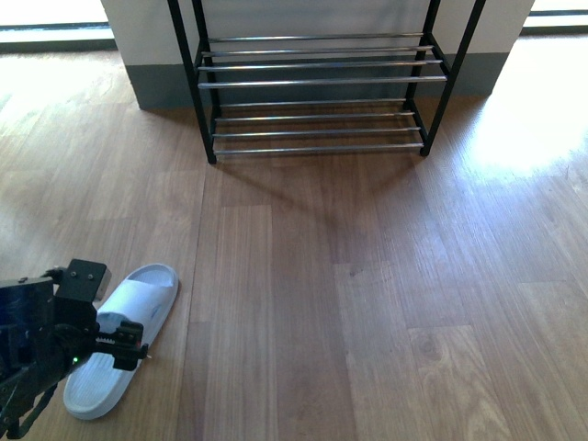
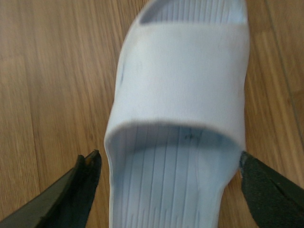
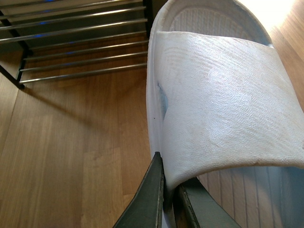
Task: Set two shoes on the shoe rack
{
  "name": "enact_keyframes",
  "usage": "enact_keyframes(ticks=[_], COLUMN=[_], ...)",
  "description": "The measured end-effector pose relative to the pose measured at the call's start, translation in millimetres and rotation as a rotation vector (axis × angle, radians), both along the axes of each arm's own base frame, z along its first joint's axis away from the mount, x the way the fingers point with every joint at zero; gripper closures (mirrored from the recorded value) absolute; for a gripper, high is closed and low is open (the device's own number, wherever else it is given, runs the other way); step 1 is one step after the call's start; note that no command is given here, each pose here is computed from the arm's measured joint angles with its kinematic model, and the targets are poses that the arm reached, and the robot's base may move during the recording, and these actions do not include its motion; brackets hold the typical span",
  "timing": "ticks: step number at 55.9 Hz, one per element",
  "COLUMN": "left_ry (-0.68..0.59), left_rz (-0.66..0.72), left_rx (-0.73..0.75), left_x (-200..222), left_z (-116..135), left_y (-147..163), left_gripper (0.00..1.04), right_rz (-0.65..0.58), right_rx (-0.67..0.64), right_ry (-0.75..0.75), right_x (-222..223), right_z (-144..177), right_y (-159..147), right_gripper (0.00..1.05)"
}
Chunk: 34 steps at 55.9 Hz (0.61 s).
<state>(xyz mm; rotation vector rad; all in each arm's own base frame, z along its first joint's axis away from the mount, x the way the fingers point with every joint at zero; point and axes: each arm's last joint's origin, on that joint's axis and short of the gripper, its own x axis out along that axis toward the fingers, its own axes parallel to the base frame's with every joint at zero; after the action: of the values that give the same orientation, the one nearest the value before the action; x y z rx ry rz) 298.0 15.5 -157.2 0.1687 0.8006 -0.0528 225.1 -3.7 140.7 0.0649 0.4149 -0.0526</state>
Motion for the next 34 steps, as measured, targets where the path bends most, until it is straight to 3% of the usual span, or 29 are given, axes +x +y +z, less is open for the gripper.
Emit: enact_keyframes(ticks=[4,9,15,20,28,34], left_ry=[-0.096,-0.146,-0.149,-0.149,-0.148,-0.009], left_rz=[0.003,0.000,-0.002,-0.002,-0.003,0.016], left_rx=[-0.012,-0.010,-0.009,-0.010,-0.010,-0.055], left_x=[-4,-3,-3,-3,-3,-19], left_z=[8,13,13,13,13,33], left_y=[-1,-3,-3,-3,-3,-4], left_gripper=[0.38,0.19,0.07,0.12,0.09,0.10], right_rz=[0.000,0.000,0.000,0.000,0.000,0.000], right_rx=[0.000,0.000,0.000,0.000,0.000,0.000], right_ry=[0.000,0.000,0.000,0.000,0.000,0.000], right_x=[0,0,0,0,0,0], right_z=[0,0,0,0,0,0], right_y=[0,0,0,0,0,0], right_gripper=[1.03,1.03,1.03,1.03,1.03,1.03])
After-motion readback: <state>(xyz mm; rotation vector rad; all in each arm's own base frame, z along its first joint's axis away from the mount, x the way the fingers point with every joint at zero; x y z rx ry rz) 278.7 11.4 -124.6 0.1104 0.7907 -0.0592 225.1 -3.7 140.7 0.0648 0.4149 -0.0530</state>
